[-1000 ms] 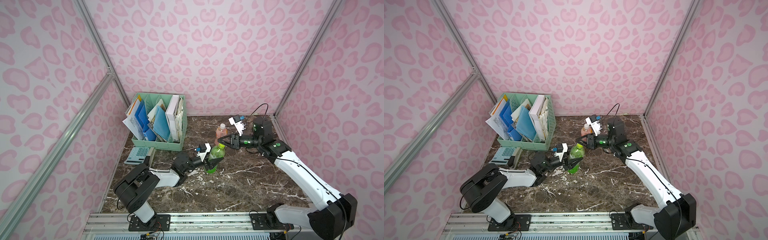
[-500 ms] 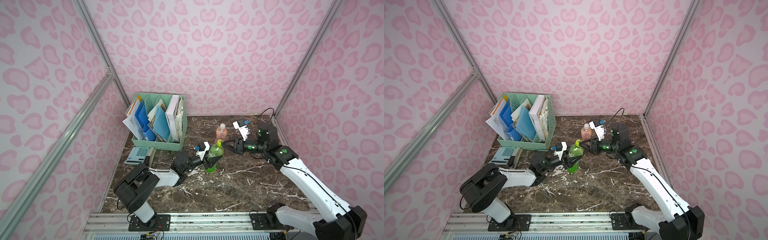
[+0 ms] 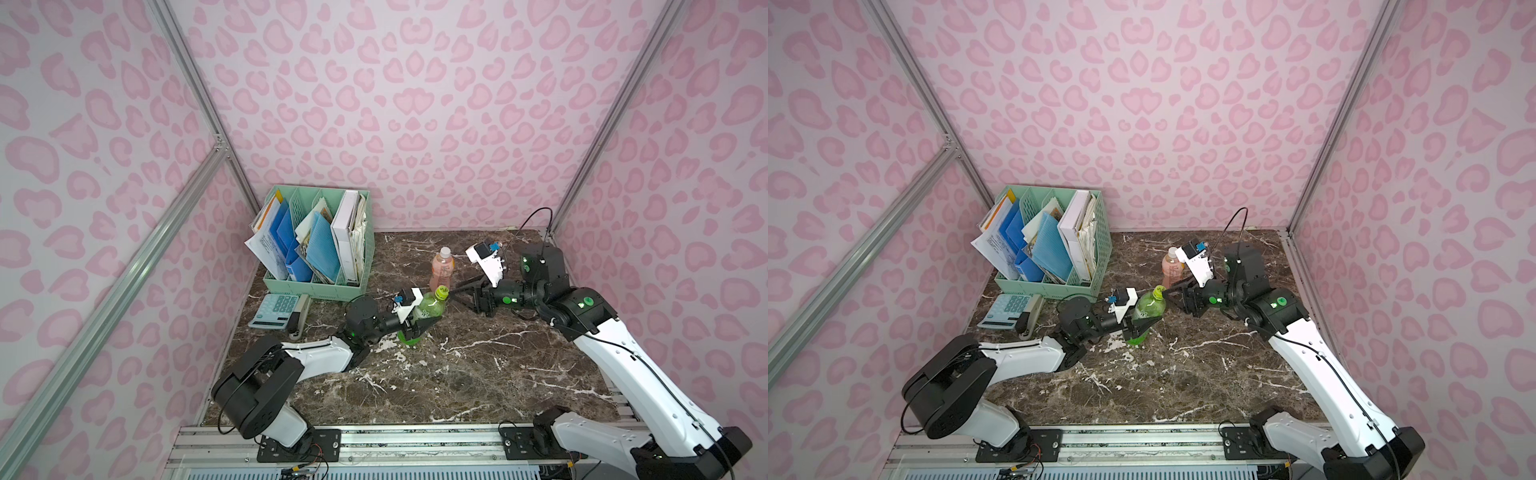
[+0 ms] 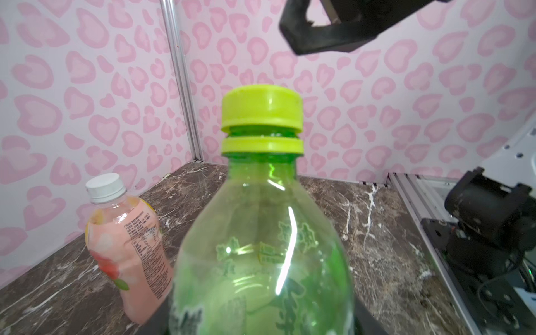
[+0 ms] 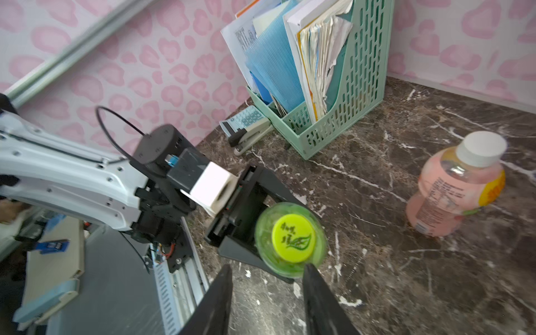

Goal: Screw on the bottle caps
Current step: Screw the bottle cap onto the plastic bottle.

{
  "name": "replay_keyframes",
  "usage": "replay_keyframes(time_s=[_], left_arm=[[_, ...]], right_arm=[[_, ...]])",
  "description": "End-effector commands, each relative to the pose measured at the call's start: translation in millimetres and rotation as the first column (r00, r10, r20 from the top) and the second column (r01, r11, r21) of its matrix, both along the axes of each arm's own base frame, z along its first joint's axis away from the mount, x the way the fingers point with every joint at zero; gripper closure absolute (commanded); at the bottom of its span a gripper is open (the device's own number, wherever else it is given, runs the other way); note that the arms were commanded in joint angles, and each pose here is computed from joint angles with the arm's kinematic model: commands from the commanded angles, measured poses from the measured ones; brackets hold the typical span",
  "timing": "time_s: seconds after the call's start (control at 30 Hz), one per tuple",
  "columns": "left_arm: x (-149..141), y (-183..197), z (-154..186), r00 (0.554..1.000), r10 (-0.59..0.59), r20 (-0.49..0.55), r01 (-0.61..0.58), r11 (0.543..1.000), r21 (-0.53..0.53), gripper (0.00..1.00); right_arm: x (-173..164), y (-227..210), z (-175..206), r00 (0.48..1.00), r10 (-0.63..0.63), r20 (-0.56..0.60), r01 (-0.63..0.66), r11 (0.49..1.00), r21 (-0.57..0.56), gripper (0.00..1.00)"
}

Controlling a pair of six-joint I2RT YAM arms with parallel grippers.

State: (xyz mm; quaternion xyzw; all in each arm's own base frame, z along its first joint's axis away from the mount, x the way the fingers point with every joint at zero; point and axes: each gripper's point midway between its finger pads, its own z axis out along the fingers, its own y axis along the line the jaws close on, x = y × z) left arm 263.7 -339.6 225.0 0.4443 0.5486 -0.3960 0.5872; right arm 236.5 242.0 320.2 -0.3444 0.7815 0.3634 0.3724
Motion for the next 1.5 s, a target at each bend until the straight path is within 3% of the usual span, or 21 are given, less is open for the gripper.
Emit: replay_keyframes(time_s=[0.0,0.1,0.27,0.37,0.5,0.6,0.9,1.1,1.47], left_arm=[[-18,1,-20,0.992,-0.102,0.075,0.088,0.981,0.171,0.4],[-23,9,-23,0.984,-0.144,0.106,0.112,0.959,0.26,0.42],[-17,25,-20,0.98,-0.157,0.122,0.114,0.946,0.302,0.42],[-19,31,-20,0.975,-0.178,0.133,0.126,0.936,0.328,0.42],[-20,34,-17,0.97,-0.204,0.134,0.147,0.927,0.345,0.42],[-20,35,-16,0.969,-0.206,0.134,0.15,0.928,0.341,0.42],[-26,33,-16,0.961,-0.256,0.102,0.209,0.918,0.336,0.42],[-27,31,-16,0.959,-0.269,0.087,0.226,0.915,0.334,0.42],[-33,30,-16,0.95,-0.305,0.066,0.267,0.905,0.332,0.42]], right_arm=[[-1,-9,-24,0.992,0.084,0.095,-0.068,0.985,-0.158,0.61],[2,-10,-25,0.974,0.143,0.178,-0.103,0.971,-0.214,0.6],[0,-10,-8,0.905,0.249,0.344,-0.157,0.948,-0.276,0.58],[-7,-9,-8,0.834,0.349,0.427,-0.21,0.917,-0.339,0.58],[-8,-1,-21,0.694,0.506,0.511,-0.243,0.834,-0.496,0.47],[-5,0,-23,0.62,0.555,0.555,-0.221,0.802,-0.555,0.4],[-20,15,-33,0.429,0.732,0.529,-0.293,0.667,-0.685,0.4],[-29,24,-46,0.368,0.789,0.492,-0.302,0.602,-0.739,0.43],[-29,26,-56,0.328,0.815,0.479,-0.292,0.569,-0.769,0.58]])
